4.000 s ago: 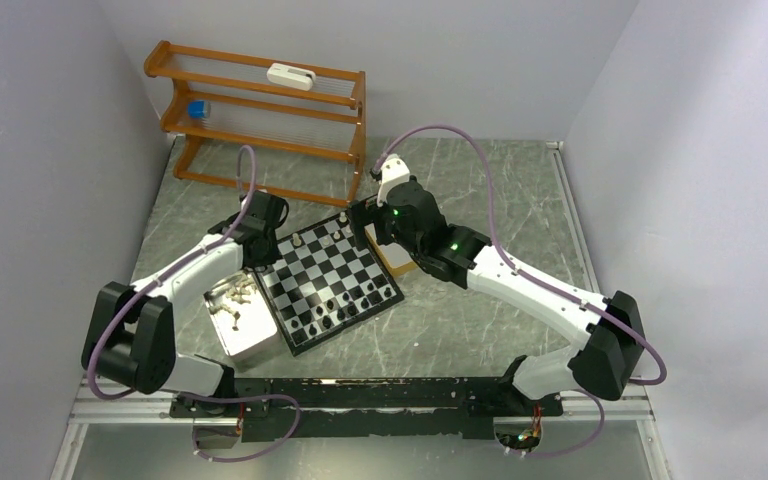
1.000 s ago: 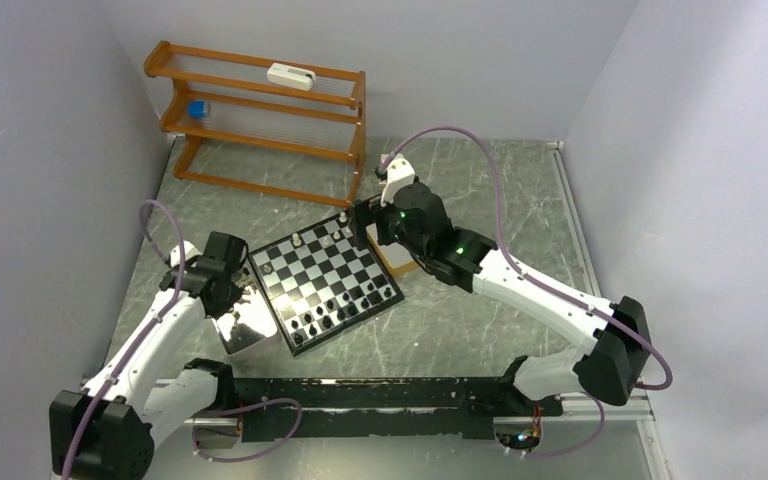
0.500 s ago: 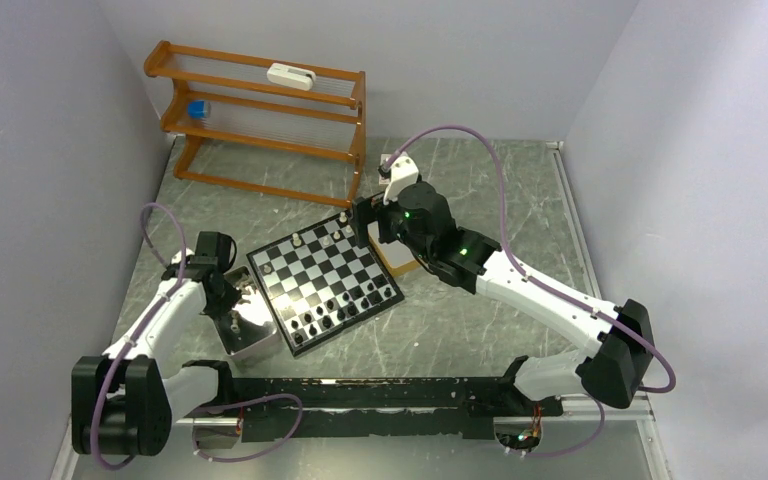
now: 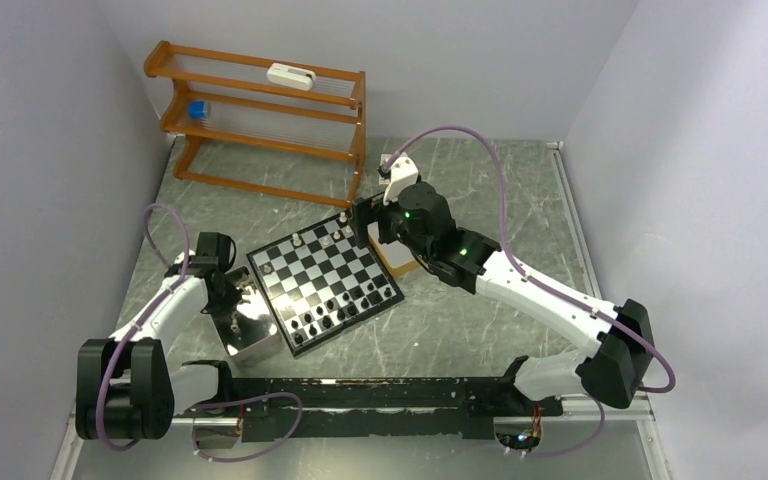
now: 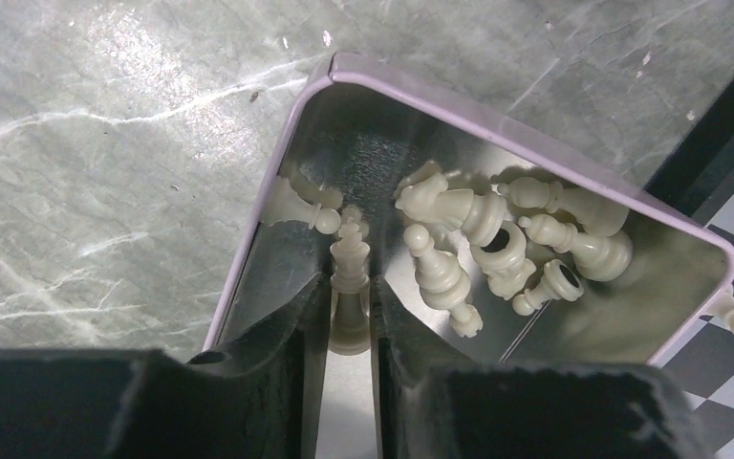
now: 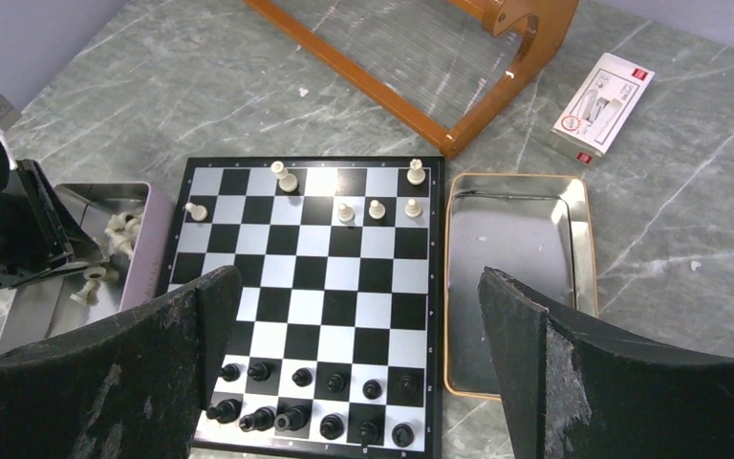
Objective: Set up the chess pieces on the board
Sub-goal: Pick up the chess piece from the storage box.
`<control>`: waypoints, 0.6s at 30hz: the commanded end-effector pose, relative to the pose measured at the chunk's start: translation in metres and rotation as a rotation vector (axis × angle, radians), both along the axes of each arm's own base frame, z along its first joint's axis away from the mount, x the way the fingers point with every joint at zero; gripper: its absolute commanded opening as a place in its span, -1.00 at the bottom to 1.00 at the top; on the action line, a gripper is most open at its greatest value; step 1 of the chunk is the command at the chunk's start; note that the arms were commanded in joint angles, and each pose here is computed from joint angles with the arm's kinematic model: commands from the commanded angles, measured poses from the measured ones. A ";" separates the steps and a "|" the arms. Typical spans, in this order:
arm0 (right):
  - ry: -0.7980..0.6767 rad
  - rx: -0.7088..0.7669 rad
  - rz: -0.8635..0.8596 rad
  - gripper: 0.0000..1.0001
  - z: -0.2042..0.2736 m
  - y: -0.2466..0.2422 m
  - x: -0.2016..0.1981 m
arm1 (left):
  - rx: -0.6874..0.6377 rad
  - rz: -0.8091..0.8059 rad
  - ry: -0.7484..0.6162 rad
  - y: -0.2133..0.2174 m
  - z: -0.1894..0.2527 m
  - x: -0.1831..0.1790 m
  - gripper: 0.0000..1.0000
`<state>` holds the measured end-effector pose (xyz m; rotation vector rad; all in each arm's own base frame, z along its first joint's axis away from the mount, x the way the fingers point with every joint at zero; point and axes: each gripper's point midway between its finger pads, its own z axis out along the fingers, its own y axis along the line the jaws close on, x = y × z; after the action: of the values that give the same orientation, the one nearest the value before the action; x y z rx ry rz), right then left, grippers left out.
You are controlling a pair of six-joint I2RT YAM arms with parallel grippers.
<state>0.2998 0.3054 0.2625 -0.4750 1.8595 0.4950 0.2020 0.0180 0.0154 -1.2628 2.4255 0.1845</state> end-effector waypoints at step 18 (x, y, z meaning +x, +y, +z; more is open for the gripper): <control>-0.026 0.031 -0.002 1.00 0.017 -0.002 0.001 | -0.054 -0.034 0.016 -0.009 -0.007 -0.002 -0.72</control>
<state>0.2995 0.3068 0.2602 -0.4838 1.8651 0.5000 0.2056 0.0137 0.0128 -1.2396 2.4447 0.1507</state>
